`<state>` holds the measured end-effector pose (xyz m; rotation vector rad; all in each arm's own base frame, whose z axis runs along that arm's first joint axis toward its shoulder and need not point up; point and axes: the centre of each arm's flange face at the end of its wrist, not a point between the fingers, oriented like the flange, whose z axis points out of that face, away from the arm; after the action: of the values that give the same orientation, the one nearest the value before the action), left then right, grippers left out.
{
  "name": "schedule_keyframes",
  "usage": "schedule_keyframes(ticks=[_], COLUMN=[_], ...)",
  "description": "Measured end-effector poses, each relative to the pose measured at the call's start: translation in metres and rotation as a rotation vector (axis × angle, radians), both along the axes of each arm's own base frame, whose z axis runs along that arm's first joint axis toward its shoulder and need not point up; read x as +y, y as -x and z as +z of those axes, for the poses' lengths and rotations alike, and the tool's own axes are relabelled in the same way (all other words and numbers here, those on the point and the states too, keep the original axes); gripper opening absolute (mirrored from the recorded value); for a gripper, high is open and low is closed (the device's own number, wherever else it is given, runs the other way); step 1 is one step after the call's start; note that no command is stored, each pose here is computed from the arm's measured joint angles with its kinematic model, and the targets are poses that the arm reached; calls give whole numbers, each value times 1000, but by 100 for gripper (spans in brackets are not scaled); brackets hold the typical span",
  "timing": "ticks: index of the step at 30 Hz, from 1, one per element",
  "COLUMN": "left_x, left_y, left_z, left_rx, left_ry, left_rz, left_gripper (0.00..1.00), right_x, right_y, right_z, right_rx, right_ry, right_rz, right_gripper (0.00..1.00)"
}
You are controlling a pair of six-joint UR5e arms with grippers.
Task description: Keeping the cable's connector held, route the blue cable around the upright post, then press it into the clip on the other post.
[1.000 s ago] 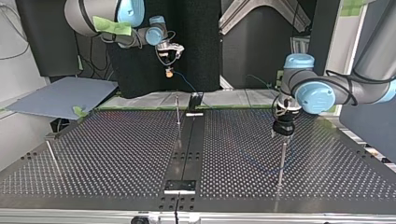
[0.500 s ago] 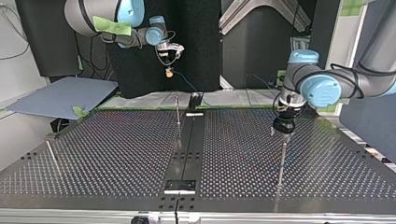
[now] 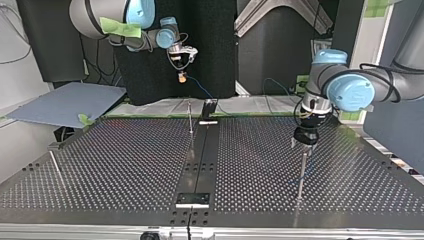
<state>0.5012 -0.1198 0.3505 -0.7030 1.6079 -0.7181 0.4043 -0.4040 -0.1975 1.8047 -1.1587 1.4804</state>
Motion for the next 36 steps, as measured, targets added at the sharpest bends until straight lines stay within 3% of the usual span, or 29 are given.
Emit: schedule_keyframes(ticks=[15, 26, 36], left_x=[22, 32, 29], left_y=[3, 5, 9], left_z=[14, 23, 30], left_rx=[-19, -37, -44], left_ry=[-19, -14, -12], left_rz=[86, 100, 75], left_gripper=[99, 99, 99], right_x=[2, 2, 3], right_y=[-2, -2, -2], right_z=[0, 0, 0], right_rx=[3, 3, 4], right_ry=[-1, -1, -2], right_rz=[5, 5, 6], right_gripper=[0, 0, 0])
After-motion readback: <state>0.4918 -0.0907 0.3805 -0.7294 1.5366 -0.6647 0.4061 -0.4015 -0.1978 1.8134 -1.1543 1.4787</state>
